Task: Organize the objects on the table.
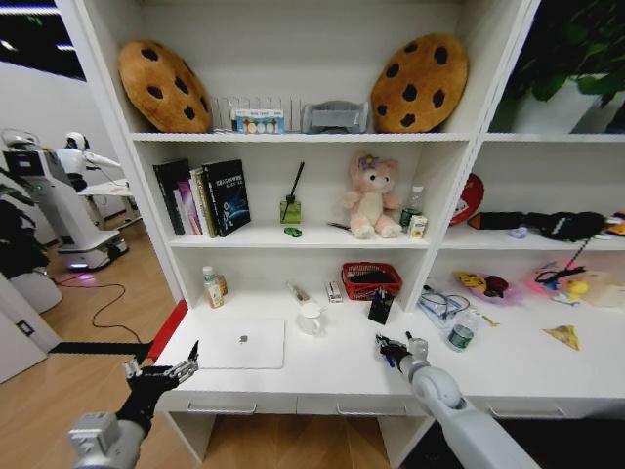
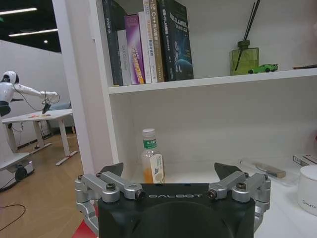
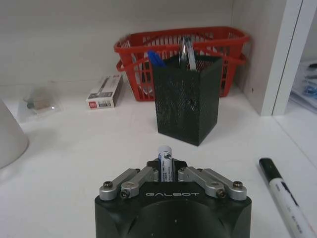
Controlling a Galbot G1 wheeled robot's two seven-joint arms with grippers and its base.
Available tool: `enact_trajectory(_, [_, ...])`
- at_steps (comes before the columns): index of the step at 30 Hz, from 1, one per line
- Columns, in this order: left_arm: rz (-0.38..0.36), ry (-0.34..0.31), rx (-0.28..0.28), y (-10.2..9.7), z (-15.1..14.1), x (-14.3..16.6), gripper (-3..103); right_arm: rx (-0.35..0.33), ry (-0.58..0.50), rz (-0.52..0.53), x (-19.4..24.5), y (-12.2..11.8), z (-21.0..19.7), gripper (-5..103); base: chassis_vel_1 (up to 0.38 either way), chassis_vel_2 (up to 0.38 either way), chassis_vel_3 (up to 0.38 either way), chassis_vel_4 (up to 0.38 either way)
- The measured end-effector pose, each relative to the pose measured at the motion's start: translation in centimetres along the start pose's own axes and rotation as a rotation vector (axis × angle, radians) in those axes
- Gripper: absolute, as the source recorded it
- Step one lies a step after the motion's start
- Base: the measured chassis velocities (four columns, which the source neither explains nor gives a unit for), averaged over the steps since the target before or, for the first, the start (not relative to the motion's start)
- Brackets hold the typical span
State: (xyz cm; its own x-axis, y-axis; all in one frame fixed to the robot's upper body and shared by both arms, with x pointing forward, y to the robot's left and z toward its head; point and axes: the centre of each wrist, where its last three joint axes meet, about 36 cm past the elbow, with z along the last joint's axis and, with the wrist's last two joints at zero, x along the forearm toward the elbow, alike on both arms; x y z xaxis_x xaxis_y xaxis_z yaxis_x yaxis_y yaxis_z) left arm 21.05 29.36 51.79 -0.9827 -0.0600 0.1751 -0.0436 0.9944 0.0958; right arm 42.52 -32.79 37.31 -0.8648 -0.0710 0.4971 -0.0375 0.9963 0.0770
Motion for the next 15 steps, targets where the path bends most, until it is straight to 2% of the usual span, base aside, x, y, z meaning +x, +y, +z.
enact_trajectory(3, [0.0,0.0,0.0,0.0,0.0,0.0,100,0.027,-0.074,-0.016,0.7,0.0,-1.3,12,0.0,0.0,0.0,0.0])
enact_trajectory(6, [0.0,0.0,0.0,0.0,0.0,0.0,100,0.104,-0.277,-0.07,1.9,0.0,-3.6,12,0.0,0.0,0.0,0.0])
enact_trajectory(7, [0.0,0.0,0.0,0.0,0.0,0.0,100,0.104,-0.277,-0.07,1.9,0.0,-3.6,12,0.0,0.0,0.0,0.0])
enact_trajectory(8, [0.0,0.0,0.0,0.0,0.0,0.0,100,0.144,-0.365,-0.08,1.9,-0.3,-4.3,12,0.0,0.0,0.0,0.0])
enact_trajectory(12, [0.0,0.0,0.0,0.0,0.0,0.0,100,0.192,-0.513,-0.061,0.2,-1.5,-4.5,12,0.0,0.0,0.0,0.0])
enact_trajectory(13, [0.0,0.0,0.0,0.0,0.0,0.0,100,0.205,-0.579,-0.042,-1.4,-2.2,-4.1,12,0.0,0.0,0.0,0.0])
enact_trajectory(14, [0.0,0.0,0.0,0.0,0.0,0.0,100,0.205,-0.579,-0.042,-1.4,-2.2,-4.1,12,0.0,0.0,0.0,0.0])
enact_trajectory(15, [0.0,0.0,0.0,0.0,0.0,0.0,100,0.219,-0.628,-0.018,-3.0,-2.9,-3.5,12,0.0,0.0,0.0,0.0])
